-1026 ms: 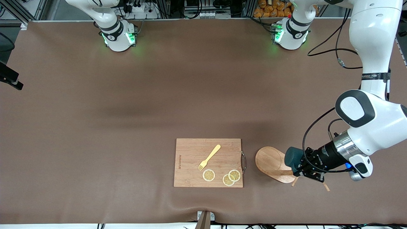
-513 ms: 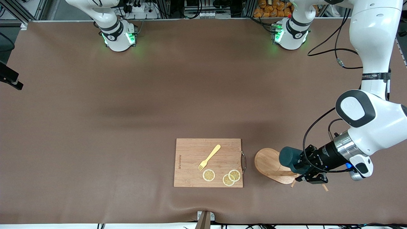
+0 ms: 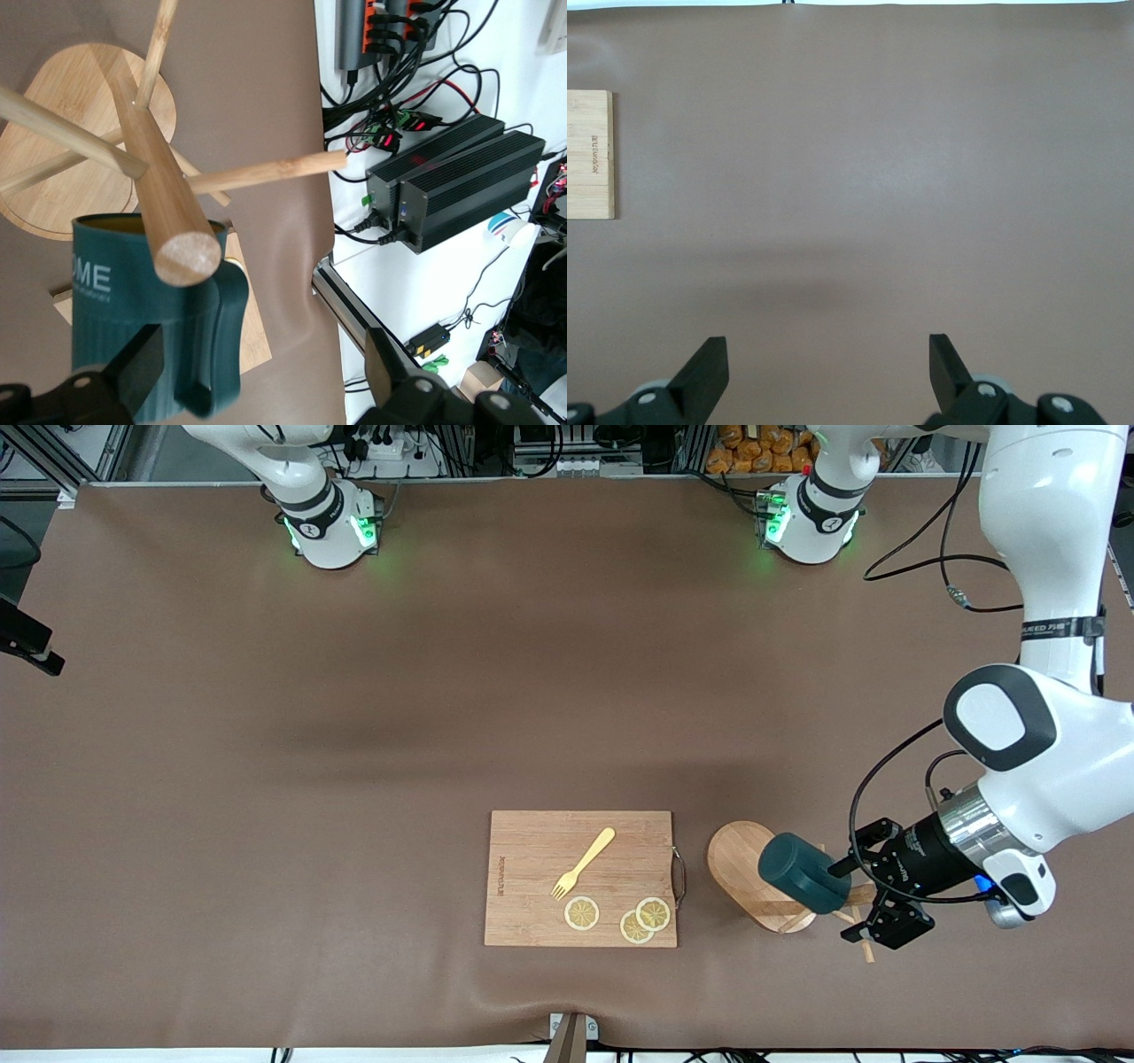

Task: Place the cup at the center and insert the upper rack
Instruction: 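Open the left gripper and release the hanging mug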

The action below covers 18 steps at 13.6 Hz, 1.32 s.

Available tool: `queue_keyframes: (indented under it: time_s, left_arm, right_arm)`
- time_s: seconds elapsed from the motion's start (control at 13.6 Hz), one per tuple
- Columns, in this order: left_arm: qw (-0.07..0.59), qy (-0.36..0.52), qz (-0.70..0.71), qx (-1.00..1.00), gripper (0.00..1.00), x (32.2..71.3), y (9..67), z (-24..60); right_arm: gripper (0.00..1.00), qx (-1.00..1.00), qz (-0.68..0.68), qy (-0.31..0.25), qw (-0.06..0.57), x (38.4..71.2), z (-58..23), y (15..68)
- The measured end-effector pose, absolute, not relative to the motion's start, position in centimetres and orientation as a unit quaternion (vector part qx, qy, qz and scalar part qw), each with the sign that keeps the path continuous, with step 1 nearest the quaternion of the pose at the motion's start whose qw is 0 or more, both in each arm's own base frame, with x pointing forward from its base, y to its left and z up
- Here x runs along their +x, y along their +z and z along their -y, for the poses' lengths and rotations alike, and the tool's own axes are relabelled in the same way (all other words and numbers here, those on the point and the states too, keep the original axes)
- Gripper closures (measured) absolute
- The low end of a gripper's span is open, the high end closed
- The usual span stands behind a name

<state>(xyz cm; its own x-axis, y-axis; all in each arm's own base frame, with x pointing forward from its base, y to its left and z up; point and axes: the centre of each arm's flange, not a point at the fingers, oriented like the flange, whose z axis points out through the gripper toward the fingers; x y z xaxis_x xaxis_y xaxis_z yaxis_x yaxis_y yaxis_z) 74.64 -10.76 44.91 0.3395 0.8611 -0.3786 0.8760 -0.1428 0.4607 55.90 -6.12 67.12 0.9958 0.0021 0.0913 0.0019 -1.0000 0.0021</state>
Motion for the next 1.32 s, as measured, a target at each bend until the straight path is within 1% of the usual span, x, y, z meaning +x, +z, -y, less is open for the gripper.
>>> queue_keyframes:
  time_s: [0.15, 0.37, 0.66, 0.88, 1.17, 1.32]
  left_arm:
    - [0.289, -0.002, -0.561, 0.776, 0.0, 74.0, 46.4, 10.6]
    - [0.232, 0.014, -0.529, 0.816, 0.0, 72.6, 48.3, 11.1]
    - [0.175, 0.019, -0.472, 0.864, 0.0, 70.9, 49.7, 11.9]
    - [0.145, 0.011, -0.411, 0.9, 0.0, 69.1, 51.2, 11.2]
    - [0.081, -0.004, -0.296, 0.952, 0.0, 65.8, 52.9, 10.0]
    - [0.067, -0.019, -0.247, 0.966, 0.0, 64.5, 53.7, 8.0]
  right_arm:
    - [0.0, 0.999, -0.001, 0.046, 0.001, 55.9, 6.1, 67.1]
    - [0.0, 0.999, -0.001, 0.046, 0.001, 55.9, 6.1, 67.1]
    - [0.0, 0.999, -0.001, 0.046, 0.001, 55.9, 6.1, 67.1]
    - [0.0, 0.999, -0.001, 0.045, 0.002, 55.9, 6.1, 67.1]
    - [0.0, 0.999, -0.001, 0.045, 0.002, 55.9, 6.2, 67.1]
    - [0.0, 0.999, 0.0, 0.045, 0.002, 55.9, 6.2, 67.1]
